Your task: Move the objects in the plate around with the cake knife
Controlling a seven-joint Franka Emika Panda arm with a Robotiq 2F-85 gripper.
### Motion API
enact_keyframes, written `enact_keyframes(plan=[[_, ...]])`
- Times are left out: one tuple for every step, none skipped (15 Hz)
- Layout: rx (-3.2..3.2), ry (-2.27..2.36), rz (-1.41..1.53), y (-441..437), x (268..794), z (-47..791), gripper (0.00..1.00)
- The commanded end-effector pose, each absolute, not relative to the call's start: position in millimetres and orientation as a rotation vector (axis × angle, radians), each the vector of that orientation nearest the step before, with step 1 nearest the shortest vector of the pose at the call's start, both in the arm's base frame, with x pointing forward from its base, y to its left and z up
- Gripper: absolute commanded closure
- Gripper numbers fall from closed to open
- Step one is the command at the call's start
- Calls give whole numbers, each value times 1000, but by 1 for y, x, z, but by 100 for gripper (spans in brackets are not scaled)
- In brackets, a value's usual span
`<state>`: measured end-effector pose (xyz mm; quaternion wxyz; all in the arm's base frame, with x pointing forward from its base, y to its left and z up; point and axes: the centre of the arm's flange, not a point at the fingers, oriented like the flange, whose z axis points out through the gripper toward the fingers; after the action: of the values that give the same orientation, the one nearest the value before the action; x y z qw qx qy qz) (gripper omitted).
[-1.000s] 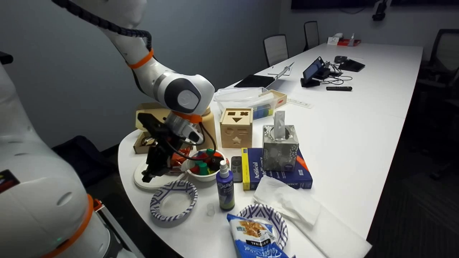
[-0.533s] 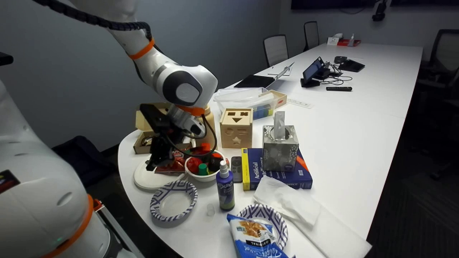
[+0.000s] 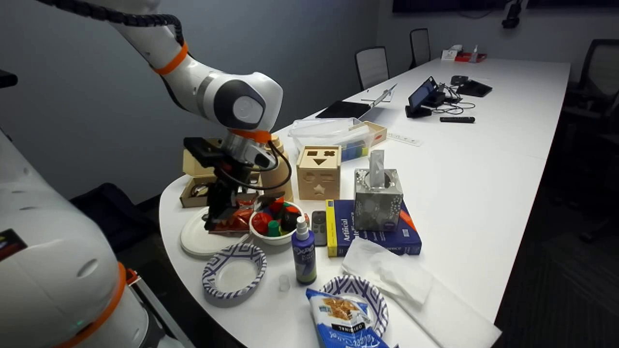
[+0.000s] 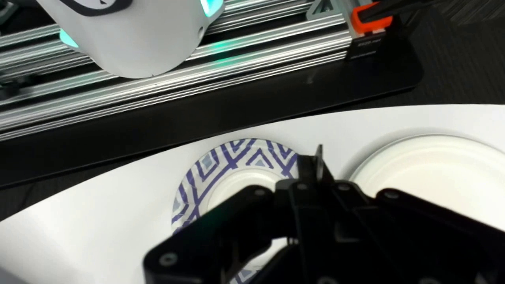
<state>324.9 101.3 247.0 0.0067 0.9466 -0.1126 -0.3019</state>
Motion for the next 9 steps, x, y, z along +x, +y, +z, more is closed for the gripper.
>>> enact_keyframes(plan=[[2811, -367, -936, 97, 310, 239, 99], [2778, -356, -946, 96, 308, 231, 99], [2753, -348, -946, 96, 306, 226, 99], [2738, -331, -954, 98, 305, 221, 99], [2723, -323, -962, 99, 304, 217, 99], [2709, -305, -972, 100, 303, 212, 99], [2696, -293, -986, 101, 302, 207, 99], [2687, -281, -1008, 102, 301, 202, 99], [2678, -273, -1023, 102, 299, 198, 99]])
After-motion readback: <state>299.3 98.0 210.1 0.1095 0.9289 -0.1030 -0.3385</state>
